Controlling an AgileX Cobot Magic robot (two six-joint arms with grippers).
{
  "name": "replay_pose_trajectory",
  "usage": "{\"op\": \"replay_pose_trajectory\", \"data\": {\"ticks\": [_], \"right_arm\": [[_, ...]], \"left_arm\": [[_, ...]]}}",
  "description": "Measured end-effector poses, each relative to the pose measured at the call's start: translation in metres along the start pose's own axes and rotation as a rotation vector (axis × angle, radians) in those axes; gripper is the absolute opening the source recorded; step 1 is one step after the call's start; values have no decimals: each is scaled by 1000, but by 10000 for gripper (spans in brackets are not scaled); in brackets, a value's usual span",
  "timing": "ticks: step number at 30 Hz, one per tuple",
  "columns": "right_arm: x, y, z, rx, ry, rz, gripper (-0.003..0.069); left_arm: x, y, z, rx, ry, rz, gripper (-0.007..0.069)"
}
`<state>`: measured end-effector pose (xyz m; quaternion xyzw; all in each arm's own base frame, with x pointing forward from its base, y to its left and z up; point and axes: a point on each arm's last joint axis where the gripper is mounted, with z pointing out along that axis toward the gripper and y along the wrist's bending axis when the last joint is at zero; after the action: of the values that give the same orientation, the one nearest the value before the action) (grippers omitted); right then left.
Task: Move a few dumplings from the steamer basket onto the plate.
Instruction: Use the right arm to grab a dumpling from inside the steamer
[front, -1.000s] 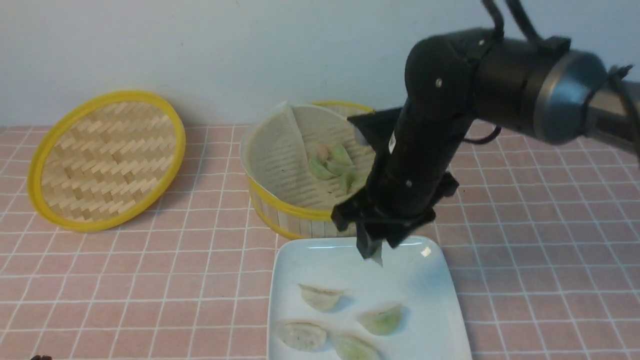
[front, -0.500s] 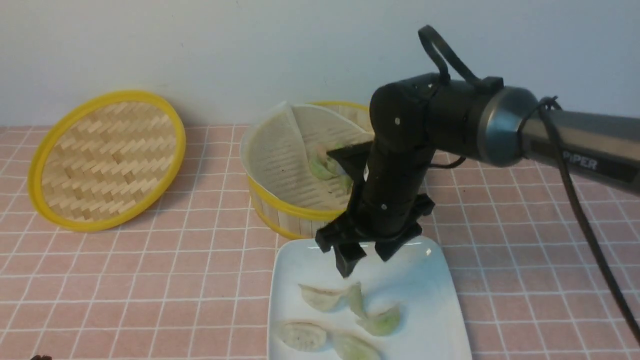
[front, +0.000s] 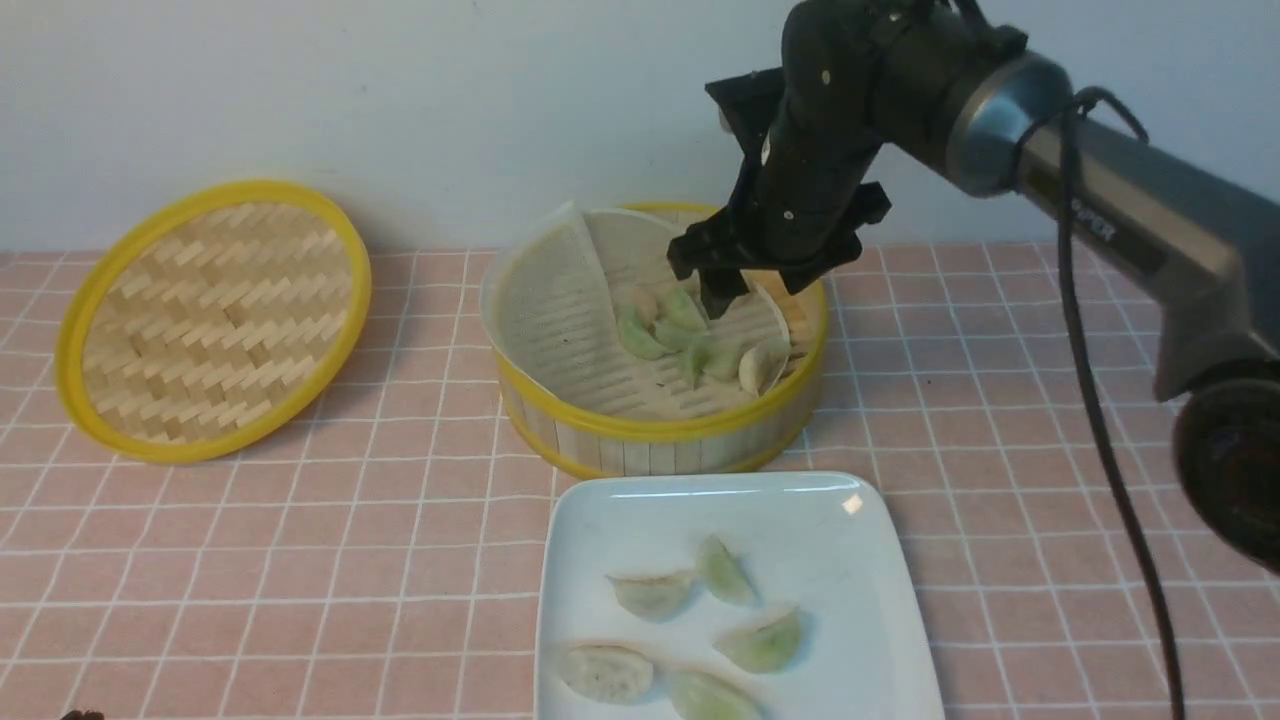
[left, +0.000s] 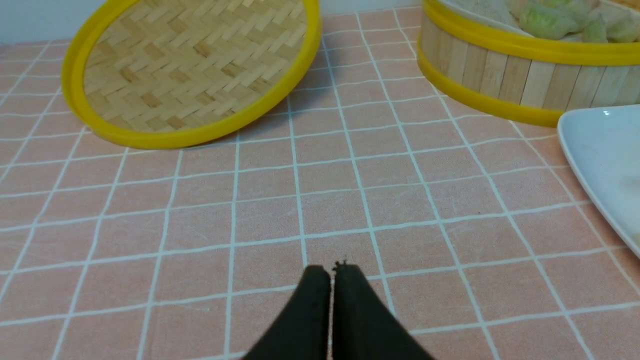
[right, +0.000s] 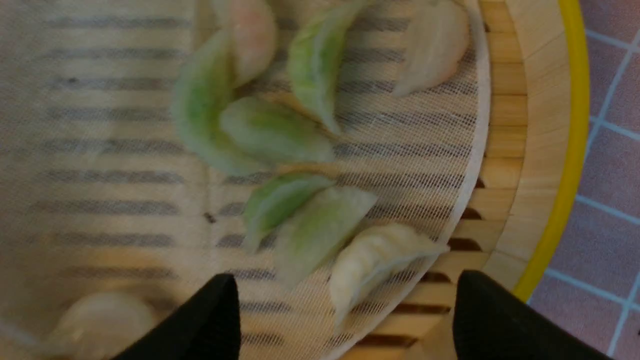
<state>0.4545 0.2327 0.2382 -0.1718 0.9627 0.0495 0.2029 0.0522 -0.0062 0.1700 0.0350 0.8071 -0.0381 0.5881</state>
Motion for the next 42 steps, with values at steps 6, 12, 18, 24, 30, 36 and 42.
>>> {"op": "replay_pose_trajectory", "data": {"ticks": [6, 12, 18, 24, 30, 36, 42], "right_arm": [[4, 0, 39, 8, 56, 1, 488], [10, -2, 50, 30, 87, 40, 466], [14, -1, 44, 15, 96, 58, 463], [12, -6, 37, 55, 84, 52, 462], [13, -8, 44, 55, 81, 86, 462], [15, -6, 55, 25, 95, 93, 414], [14, -6, 52, 29, 88, 57, 114]], "left_arm": [[0, 0, 0, 0, 0, 0, -6], [0, 0, 0, 0, 0, 0, -6], [0, 0, 0, 0, 0, 0, -6], [0, 0, 0, 0, 0, 0, -6], [0, 0, 0, 0, 0, 0, -6], [0, 0, 0, 0, 0, 0, -6], [0, 0, 0, 0, 0, 0, -6]]}}
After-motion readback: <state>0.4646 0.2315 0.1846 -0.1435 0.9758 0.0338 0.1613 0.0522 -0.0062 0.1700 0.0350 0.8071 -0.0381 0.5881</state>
